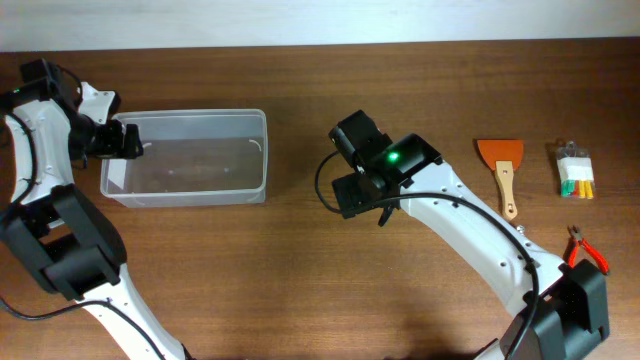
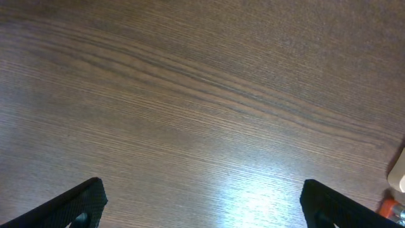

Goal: Pack container
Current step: 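Lower the left gripper and pinch the container's left wall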

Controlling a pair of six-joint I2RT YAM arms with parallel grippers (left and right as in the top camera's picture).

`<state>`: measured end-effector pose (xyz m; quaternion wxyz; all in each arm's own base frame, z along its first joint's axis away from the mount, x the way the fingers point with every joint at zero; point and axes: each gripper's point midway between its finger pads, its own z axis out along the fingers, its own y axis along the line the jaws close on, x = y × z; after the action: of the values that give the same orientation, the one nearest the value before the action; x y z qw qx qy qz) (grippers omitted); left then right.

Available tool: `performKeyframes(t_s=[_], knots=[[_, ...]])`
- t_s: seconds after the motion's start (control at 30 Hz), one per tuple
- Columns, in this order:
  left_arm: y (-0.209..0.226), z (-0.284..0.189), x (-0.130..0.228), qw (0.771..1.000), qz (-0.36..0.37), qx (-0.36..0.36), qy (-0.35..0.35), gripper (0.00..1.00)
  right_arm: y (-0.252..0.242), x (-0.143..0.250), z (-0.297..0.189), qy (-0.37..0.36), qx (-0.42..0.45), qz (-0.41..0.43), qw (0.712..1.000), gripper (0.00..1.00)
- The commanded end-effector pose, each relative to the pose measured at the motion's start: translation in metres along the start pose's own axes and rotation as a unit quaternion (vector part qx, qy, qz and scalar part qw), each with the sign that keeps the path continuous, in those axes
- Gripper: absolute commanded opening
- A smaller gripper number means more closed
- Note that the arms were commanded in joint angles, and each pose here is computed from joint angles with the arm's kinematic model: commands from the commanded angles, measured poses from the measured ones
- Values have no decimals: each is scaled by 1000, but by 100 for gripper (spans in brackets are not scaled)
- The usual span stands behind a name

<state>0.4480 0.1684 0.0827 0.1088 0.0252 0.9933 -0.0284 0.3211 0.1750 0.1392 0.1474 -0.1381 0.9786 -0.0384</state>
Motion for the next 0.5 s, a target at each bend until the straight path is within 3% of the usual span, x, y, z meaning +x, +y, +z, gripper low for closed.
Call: performKeyframes(t_s=[0.0,0.33,0.47], knots=[[10,17,8,999,-23,-14,25,99,-3,-7,-4,-12,10,-10,1000,99],[22,22,13,997,-46,-46,40,100,-7,-8,-4,-16,22,-14,1000,99],[22,22,12,997,-46,-46,40,79,-7,-8,-4,-16,22,-14,1000,99]])
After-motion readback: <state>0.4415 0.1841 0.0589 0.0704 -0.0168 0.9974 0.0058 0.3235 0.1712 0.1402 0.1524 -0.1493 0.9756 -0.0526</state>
